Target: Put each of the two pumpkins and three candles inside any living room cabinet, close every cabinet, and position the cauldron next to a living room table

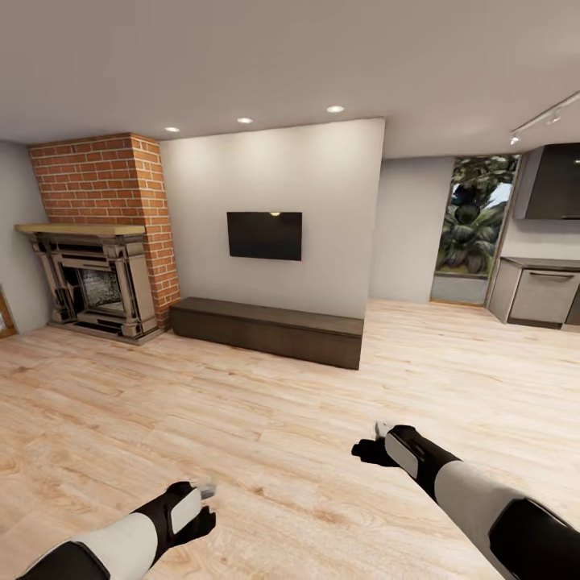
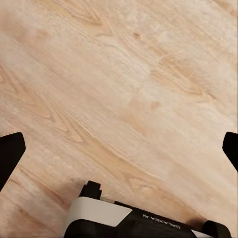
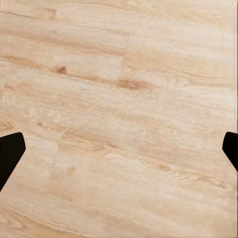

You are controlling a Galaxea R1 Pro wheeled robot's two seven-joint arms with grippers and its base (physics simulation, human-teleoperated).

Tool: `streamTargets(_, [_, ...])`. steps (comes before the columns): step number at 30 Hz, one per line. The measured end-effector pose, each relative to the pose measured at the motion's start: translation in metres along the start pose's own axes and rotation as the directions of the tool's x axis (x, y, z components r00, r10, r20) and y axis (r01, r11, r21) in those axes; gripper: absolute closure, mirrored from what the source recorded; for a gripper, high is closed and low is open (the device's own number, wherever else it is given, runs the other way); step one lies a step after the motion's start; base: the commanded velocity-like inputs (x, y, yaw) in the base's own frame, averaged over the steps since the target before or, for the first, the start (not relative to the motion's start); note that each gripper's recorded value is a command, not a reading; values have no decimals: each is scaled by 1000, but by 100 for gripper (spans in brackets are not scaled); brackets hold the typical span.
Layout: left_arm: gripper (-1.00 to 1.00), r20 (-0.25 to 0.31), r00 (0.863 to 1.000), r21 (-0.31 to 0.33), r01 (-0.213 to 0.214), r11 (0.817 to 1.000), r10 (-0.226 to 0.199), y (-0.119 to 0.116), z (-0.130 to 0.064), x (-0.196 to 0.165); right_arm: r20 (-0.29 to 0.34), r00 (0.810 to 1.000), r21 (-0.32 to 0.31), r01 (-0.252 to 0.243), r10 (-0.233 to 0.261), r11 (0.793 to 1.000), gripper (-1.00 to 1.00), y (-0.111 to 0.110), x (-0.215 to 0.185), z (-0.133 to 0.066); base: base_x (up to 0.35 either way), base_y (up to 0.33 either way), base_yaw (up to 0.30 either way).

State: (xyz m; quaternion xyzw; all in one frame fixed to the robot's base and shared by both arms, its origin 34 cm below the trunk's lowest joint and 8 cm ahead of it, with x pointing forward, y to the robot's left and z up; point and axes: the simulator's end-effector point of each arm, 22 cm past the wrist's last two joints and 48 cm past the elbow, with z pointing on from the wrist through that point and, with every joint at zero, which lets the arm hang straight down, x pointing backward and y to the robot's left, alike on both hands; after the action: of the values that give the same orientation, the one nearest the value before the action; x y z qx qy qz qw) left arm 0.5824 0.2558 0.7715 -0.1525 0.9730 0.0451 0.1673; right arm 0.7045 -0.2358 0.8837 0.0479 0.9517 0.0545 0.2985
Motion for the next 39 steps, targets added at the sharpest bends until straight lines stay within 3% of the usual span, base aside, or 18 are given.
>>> streamTargets(3, [-100, -7, 1000, -29, 15, 999, -15, 19, 15, 36, 43, 999, 77, 16, -19, 997, -100, -33, 1, 3, 0, 0, 0])
streamTargets(8, [-100, -28, 1000, -69, 11, 998, -13, 45, 31, 96, 93, 995, 140, 29, -42, 990, -100, -61, 4, 2, 0, 0, 0])
streamTargets(9, [-100, -7, 1000, -92, -12, 996, 12, 57, 38, 122, 82, 996, 158, 30, -44, 987, -100, -73, 36, 9, 0, 0, 0])
streamTargets(10, [-100, -38, 999, -108, -21, 994, 17, 69, 44, 159, 63, 997, 162, 32, -43, 986, -100, -76, 56, 13, 0, 0, 0])
streamTargets(11, [-100, -24, 999, -107, -24, 994, 21, 68, 43, 155, 61, 997, 164, 34, -44, 986, -100, -78, 60, 13, 0, 0, 0])
streamTargets(20, [-100, -59, 998, -142, -45, 989, 37, 98, 42, 243, 47, 998, 180, 34, -43, 983, -100, -92, 130, 15, 0, 0, 0])
streamTargets(27, [-100, -88, 993, -159, -94, 983, 81, 117, 36, 288, 39, 998, 207, 38, -47, 978, -100, -107, 180, 11, 0, 0, 0])
streamTargets(31, [-100, -85, 992, -171, -102, 980, 88, 129, 32, 305, 49, 998, 232, 38, -50, 972, -100, -121, 206, 5, 0, 0, 0])
streamTargets(39, [-100, -64, 994, -242, -106, 964, 93, 174, 23, 326, 42, 997, 283, 45, -60, 958, -100, -149, 265, -11, 0, 0, 0])
